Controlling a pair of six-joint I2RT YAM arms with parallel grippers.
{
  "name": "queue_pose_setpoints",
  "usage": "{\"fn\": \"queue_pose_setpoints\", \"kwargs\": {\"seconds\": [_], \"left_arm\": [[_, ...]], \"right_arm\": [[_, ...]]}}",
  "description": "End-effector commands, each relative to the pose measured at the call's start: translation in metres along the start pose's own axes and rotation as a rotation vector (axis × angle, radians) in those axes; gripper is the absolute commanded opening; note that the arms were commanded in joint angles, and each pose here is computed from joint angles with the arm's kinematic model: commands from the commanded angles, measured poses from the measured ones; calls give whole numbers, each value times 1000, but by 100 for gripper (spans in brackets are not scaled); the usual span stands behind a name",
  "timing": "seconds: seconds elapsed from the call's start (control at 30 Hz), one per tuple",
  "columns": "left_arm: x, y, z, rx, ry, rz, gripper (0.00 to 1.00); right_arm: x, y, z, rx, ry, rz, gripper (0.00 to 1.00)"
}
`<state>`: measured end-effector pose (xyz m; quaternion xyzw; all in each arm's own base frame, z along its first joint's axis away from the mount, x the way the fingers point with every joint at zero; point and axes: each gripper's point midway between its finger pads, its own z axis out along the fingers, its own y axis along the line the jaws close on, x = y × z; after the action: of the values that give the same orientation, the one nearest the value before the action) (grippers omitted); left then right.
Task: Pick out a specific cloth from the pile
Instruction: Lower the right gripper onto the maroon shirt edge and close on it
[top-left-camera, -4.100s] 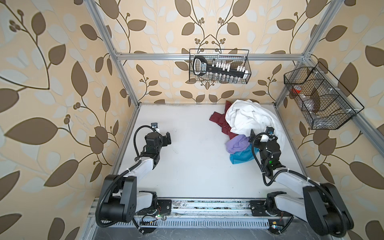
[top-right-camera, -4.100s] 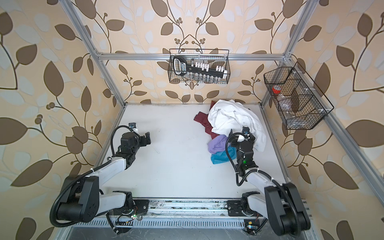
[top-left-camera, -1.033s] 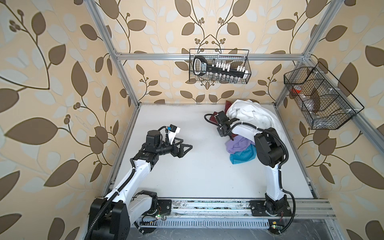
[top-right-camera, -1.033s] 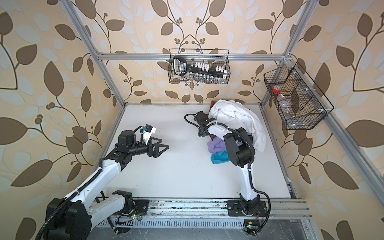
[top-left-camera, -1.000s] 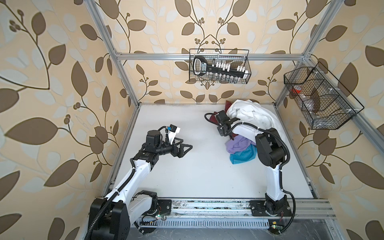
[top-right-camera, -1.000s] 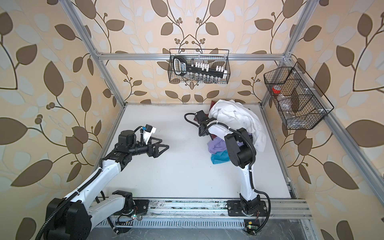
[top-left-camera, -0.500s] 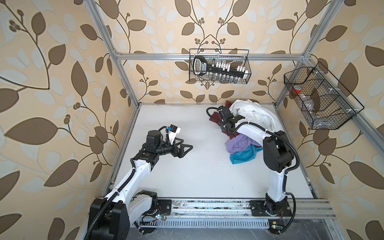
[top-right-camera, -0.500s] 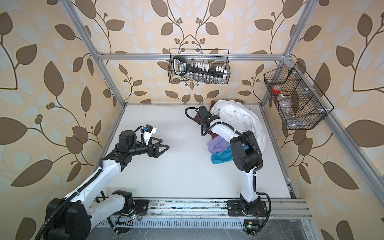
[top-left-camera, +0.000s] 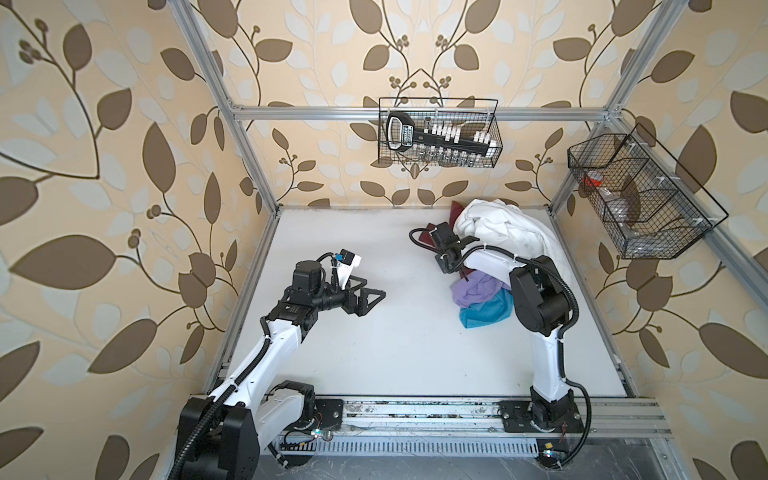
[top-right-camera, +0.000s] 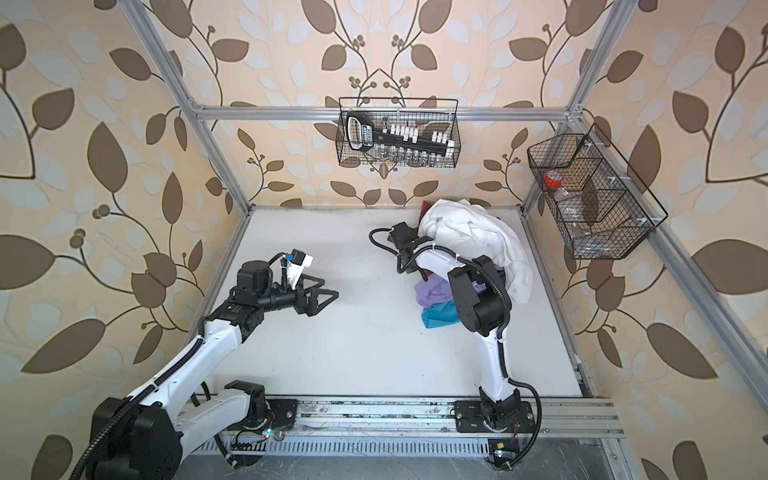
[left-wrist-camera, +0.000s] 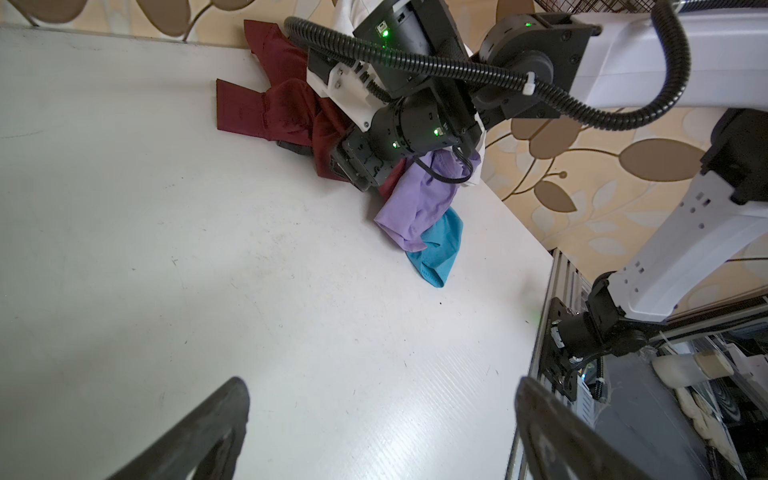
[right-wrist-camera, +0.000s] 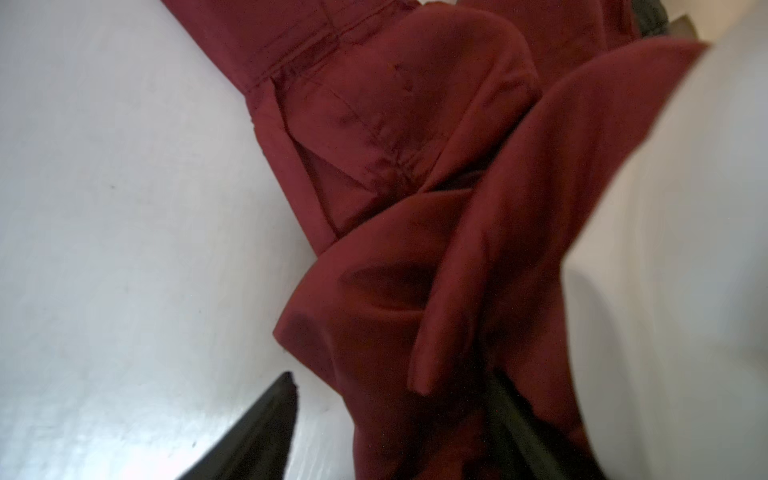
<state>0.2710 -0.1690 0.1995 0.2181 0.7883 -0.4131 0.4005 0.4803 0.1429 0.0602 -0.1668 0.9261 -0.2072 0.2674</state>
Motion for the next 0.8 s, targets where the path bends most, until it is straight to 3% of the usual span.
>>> {"fn": "queue_pose_setpoints", "kwargs": {"seconds": [0.0, 0.1, 0.2, 0.33, 0.5, 0.77], "left_arm": [[-10, -11, -2, 21, -22, 66, 99], [-10, -11, -2, 21, -22, 66, 99], [-10, -10, -2, 21, -22, 66, 99], [-9, -10, -2, 19, -20, 66, 99], [-10, -10, -2, 17, -22, 68, 99], [-11, -11, -3, 16, -25, 73, 99]], "right_arm": [[12, 1, 7, 9, 34, -15, 79], [18, 4, 16, 11, 57, -24, 79], [22, 1, 25, 28, 69, -27, 70], [25, -3, 35, 38, 81, -22, 45], [21, -9, 33, 48, 70, -3, 1], [-18, -43, -22, 74, -74, 74, 0]]}}
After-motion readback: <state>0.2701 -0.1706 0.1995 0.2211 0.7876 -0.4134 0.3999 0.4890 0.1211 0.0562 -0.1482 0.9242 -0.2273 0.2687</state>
